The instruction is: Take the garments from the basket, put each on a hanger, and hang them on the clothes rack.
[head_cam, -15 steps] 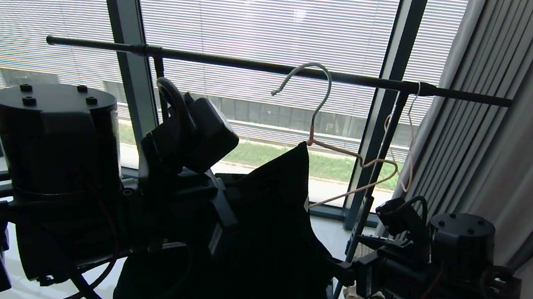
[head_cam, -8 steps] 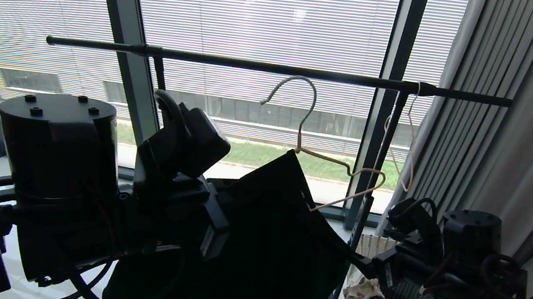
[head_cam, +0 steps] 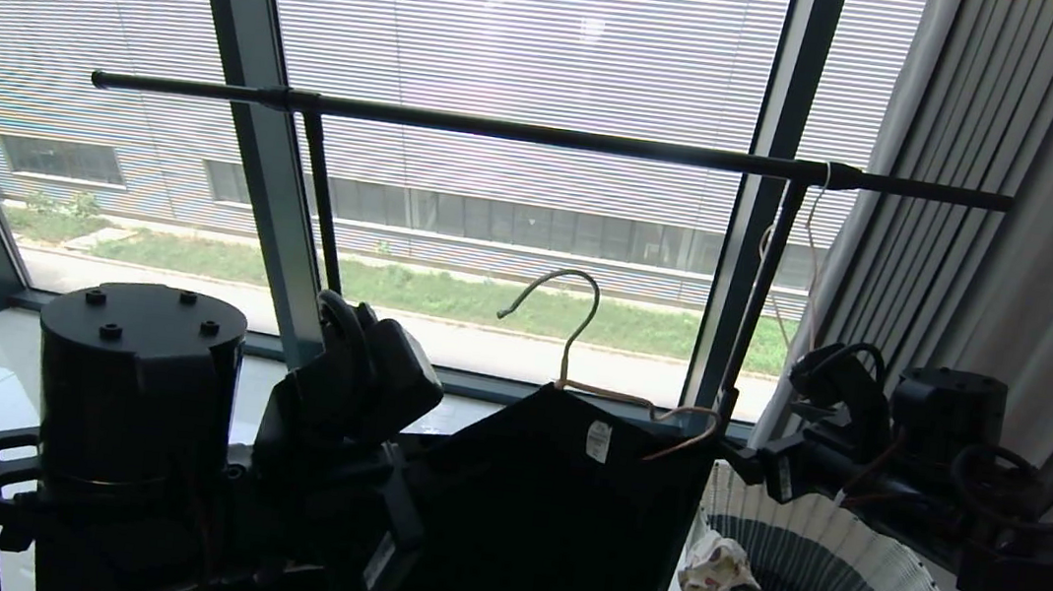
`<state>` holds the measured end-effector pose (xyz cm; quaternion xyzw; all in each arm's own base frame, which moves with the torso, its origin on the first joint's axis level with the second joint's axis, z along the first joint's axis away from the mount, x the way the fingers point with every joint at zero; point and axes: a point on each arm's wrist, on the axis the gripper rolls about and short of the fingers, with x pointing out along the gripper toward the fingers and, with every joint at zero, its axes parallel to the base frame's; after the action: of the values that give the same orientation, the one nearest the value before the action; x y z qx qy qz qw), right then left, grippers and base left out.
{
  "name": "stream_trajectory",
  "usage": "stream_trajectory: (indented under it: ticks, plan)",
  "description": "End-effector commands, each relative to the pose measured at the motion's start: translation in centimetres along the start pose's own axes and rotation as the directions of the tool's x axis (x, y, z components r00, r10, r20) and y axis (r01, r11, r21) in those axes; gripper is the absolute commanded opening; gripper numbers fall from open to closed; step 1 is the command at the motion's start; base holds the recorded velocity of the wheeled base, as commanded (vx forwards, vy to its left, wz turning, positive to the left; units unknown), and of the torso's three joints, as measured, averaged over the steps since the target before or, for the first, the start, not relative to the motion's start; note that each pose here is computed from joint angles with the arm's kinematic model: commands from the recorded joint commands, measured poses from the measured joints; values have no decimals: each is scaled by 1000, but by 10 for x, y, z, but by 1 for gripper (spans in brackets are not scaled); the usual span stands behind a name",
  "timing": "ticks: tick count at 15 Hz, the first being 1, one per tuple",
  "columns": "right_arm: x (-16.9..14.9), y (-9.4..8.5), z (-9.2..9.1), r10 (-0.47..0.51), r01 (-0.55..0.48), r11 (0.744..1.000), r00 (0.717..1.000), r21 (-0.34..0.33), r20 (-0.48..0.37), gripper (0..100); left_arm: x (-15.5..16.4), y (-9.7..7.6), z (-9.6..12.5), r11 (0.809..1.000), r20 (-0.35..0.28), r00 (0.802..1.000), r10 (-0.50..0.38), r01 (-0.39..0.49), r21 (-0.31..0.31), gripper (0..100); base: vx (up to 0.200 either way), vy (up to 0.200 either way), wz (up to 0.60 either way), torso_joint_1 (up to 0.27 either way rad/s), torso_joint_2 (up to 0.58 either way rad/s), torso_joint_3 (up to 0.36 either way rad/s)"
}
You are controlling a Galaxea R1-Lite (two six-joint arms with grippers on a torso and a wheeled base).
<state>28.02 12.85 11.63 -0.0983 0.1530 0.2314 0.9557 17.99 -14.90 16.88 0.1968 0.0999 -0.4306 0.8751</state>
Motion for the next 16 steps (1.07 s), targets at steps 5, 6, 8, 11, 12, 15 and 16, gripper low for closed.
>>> stream_trajectory:
  ticks: [5,6,8,11,12,15,16]
  plan:
    - [0,-4,8,-14,14,1000,999,0,32,100,11,-5,-21,999,-92,995,-29,27,-21,0,0,0,0,0,0,0]
    - [0,-5,8,-21,21,1000,999,2,29,100,11,-3,-21,1000,-94,995,-22,20,-23,0,0,0,0,0,0,0]
    - [0,-12,7,-43,43,999,999,-2,28,100,9,0,-22,1000,-94,995,-10,7,-28,0,0,0,0,0,0,0]
    - [1,-22,4,-72,72,997,997,-13,16,100,10,1,-19,1000,-79,997,-15,13,-28,0,0,0,0,0,0,0]
    - [1,-22,4,-69,69,998,997,-13,17,100,10,1,-19,999,-78,997,-21,19,-29,0,0,0,0,0,0,0]
    - [-10,-21,16,-53,54,998,997,-18,62,100,23,1,-28,999,-127,991,-28,23,-40,0,0,0,0,0,0,0]
    - [-20,-21,23,-18,20,1000,997,-22,77,100,29,3,-31,999,-137,991,-11,5,-40,0,0,0,0,0,0,0]
